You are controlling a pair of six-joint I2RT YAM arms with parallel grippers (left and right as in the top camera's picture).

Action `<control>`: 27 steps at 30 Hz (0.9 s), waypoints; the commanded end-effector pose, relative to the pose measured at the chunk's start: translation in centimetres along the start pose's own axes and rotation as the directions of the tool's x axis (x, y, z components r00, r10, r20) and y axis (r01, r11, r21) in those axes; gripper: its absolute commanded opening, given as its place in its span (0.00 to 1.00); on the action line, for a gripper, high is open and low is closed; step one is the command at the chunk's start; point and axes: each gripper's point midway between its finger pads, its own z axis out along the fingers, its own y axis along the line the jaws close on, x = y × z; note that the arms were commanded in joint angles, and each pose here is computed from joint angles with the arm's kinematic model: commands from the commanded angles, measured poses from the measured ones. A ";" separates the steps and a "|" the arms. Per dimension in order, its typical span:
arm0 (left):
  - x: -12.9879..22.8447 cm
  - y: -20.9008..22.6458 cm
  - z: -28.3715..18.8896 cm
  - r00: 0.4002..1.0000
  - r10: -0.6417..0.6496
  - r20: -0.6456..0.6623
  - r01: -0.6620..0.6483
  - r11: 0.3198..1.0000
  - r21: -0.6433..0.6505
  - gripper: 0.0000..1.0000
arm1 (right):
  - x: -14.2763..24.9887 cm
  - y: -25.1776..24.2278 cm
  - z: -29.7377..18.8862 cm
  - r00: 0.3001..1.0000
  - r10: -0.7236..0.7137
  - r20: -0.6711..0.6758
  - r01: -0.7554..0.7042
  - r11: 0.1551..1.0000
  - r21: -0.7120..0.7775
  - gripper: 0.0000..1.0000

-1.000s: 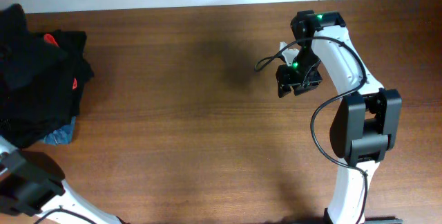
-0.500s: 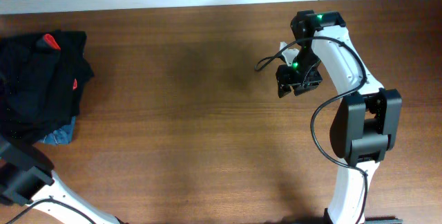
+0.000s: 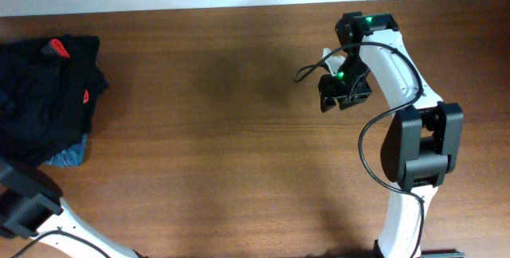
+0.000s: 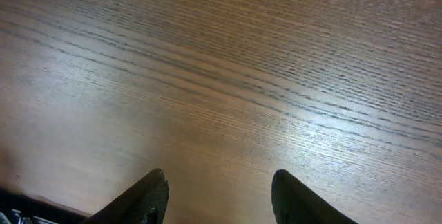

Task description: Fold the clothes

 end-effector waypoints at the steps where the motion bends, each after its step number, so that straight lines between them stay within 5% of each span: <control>1: -0.4 -0.9 -7.8 0.985 -0.012 0.174 0.001 0.998 0.063 0.99 | -0.5 0.0 -0.1 1.000 -0.012 0.013 0.012 1.000 0.000 0.54; 11: 4.2 -10.7 -19.2 0.880 0.228 0.417 -0.320 0.933 0.165 0.99 | -6.0 -0.1 -3.1 0.961 -0.068 0.269 0.059 0.997 0.040 0.66; 17: 9.3 -20.8 -20.1 0.718 0.520 0.463 -0.643 0.749 0.157 0.99 | -9.4 1.0 -10.4 0.875 -0.118 0.469 0.090 0.993 0.082 0.74; 18: 10.8 -23.3 -20.3 0.645 0.591 0.484 -0.725 0.674 0.142 0.99 | -9.8 1.2 -11.9 0.853 -0.128 0.506 0.094 0.991 0.091 0.79; 19: 11.5 -24.4 -20.4 0.609 0.620 0.495 -0.758 0.638 0.135 0.99 | -10.2 1.4 -13.0 0.835 -0.136 0.534 0.098 0.990 0.098 0.99; 27: 14.1 -30.1 -20.3 0.511 0.669 0.540 -0.838 0.526 0.141 0.99 | -11.3 1.5 -14.9 0.790 -0.151 0.595 0.102 0.988 0.115 0.99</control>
